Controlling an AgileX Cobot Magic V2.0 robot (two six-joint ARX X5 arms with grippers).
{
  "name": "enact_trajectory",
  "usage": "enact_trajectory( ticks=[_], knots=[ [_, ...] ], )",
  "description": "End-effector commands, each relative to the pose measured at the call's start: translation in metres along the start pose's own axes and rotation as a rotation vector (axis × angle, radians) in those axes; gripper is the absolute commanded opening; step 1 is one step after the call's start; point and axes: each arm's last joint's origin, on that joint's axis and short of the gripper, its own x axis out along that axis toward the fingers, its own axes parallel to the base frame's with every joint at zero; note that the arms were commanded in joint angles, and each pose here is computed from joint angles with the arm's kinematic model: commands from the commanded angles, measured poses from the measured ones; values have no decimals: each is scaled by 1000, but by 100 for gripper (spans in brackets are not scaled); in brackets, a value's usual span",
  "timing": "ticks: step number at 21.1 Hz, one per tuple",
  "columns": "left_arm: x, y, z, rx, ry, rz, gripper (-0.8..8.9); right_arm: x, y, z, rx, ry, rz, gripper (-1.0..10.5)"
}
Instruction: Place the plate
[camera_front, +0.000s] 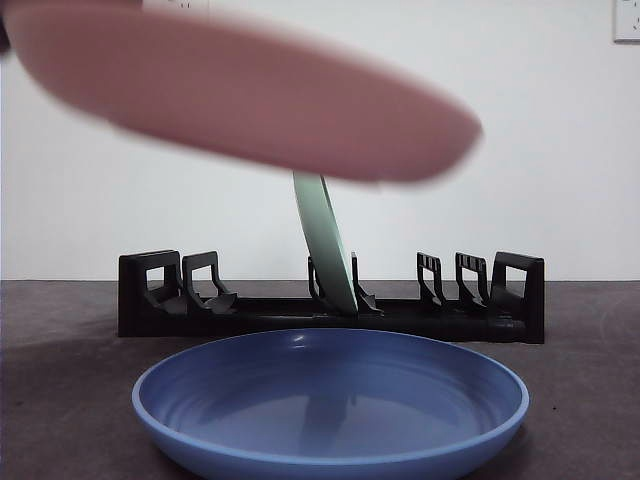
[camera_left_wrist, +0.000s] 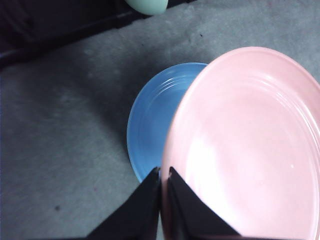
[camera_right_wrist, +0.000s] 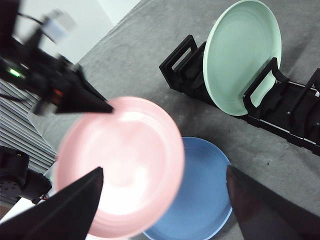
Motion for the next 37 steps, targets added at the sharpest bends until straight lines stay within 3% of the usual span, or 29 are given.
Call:
enact_trajectory(
  ticks=[1,11,19,37],
  knots=[
    [23,6,-9,-25,-25,-14,11,-2,3,4,-22,-11,10,388],
    [75,24,-40,-83,-120,-35,11,-2,2,4,-22,-11,9,388],
    [108,31,-37,-148,-91,-31,11,-2,2,3,-15,-5,8,388],
    [117,27,-40,-165,-49,-38,34,-2,2,4,-18,-10,-2,388]
  ],
)
